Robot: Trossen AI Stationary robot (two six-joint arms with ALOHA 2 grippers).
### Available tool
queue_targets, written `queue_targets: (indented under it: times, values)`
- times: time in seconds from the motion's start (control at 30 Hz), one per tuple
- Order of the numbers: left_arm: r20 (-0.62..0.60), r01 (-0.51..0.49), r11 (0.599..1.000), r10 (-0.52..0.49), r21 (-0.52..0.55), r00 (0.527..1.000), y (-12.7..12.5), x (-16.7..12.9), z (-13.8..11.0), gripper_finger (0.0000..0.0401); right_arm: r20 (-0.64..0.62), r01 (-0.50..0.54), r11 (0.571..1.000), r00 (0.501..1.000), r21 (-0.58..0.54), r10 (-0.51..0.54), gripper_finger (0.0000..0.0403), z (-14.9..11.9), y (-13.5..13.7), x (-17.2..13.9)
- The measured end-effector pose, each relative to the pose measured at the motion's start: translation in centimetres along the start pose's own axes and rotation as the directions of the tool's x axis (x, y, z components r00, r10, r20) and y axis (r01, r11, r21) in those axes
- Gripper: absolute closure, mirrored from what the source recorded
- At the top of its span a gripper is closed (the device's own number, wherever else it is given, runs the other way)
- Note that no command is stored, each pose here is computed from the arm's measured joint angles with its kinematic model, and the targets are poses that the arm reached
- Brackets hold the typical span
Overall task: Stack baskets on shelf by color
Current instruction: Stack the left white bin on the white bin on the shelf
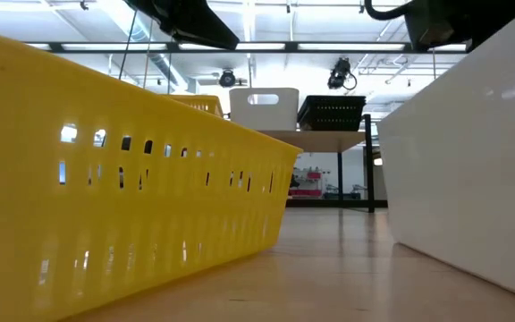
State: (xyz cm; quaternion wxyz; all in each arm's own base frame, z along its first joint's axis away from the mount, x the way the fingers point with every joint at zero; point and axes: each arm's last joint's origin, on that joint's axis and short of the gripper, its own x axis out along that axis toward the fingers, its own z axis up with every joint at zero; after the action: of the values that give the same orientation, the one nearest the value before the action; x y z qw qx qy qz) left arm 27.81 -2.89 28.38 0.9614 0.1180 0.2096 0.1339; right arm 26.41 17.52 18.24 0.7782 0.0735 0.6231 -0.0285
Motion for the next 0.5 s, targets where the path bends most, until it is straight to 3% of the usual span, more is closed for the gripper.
queue_targets:
  times: [0.2, 0.5]
  values:
    - [0.000, 0.000, 1.000, 0.000, -0.001, 1.000, 0.0, 0.0, 0.0, 0.0284, 0.014, 0.020, 0.999, 1.000, -0.024, -0.020, 0.0287, 0.1, 0.0, 0.2]
    - [0.001, 0.000, 1.000, 0.000, -0.008, 1.000, 0.0, 0.0, 0.0, 0.0284, 0.087, 0.324, 0.945, 0.944, -0.038, -0.320, 0.0287, 1.9, -4.0, 0.3]
